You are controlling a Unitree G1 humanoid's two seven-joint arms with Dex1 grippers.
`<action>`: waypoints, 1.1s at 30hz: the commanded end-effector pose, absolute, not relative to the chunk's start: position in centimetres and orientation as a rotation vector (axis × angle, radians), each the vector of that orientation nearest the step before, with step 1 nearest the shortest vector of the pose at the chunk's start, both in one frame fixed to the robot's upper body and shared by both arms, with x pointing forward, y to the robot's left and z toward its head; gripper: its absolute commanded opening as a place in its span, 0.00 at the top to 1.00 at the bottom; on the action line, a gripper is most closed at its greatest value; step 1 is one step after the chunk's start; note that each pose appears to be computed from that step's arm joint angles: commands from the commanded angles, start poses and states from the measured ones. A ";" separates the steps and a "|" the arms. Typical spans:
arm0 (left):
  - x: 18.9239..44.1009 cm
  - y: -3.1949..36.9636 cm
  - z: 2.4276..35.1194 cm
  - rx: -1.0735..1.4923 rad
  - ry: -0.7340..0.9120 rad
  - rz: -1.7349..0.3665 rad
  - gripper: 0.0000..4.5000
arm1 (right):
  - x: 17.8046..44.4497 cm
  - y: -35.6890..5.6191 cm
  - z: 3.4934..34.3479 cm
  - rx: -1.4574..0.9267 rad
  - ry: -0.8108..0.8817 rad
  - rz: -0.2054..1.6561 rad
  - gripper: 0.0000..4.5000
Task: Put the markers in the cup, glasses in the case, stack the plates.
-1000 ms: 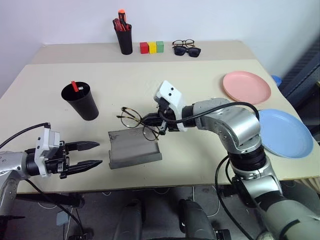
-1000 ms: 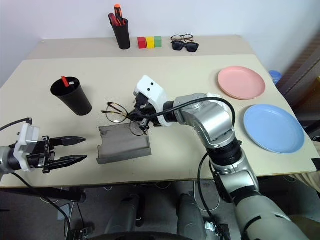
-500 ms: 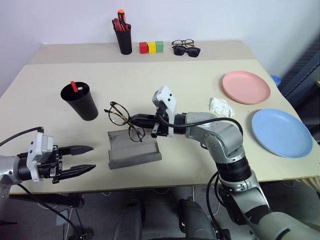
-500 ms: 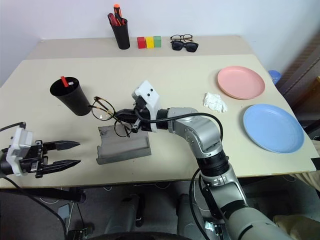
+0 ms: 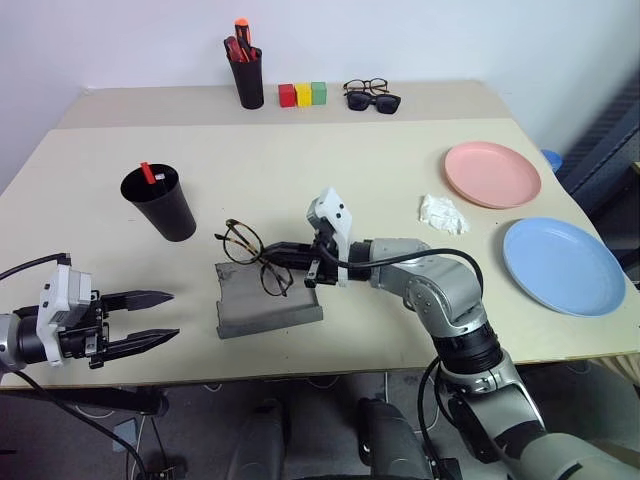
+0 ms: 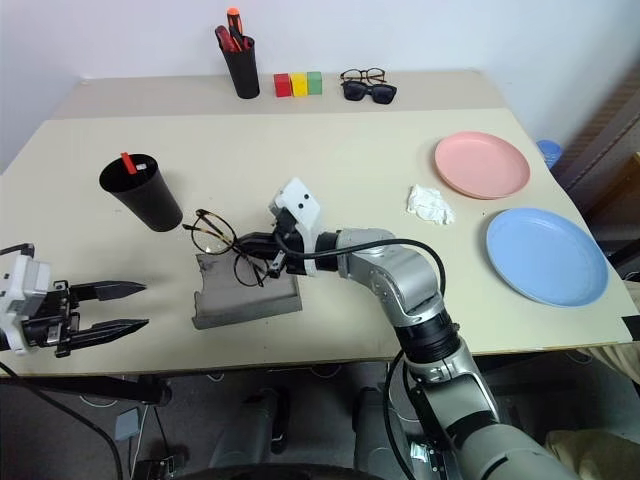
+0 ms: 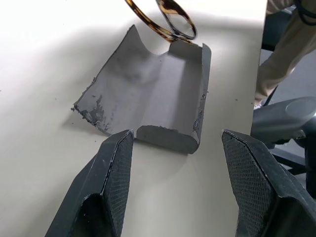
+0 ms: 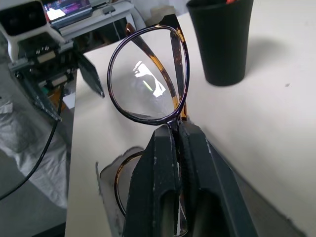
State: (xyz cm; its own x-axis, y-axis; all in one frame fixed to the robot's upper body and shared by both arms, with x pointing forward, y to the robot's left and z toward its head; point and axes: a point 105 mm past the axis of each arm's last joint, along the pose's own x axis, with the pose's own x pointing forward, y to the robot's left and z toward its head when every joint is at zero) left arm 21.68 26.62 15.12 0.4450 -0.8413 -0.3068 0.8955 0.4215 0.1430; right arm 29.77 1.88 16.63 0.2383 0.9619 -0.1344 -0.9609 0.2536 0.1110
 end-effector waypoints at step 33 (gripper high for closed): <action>39.7 16.6 18.9 0.534 0.028 -0.947 0.99 | 20.4 -15.8 15.3 -0.478 0.055 1.010 0.00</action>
State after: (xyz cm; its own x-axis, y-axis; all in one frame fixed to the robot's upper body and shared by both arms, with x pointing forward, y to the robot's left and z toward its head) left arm 39.36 16.57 18.04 0.5994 -0.7614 -0.2471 0.7829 0.4932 0.3794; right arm 20.69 -16.41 13.70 0.5474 0.7687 -0.3307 -0.8339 0.4677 -0.2932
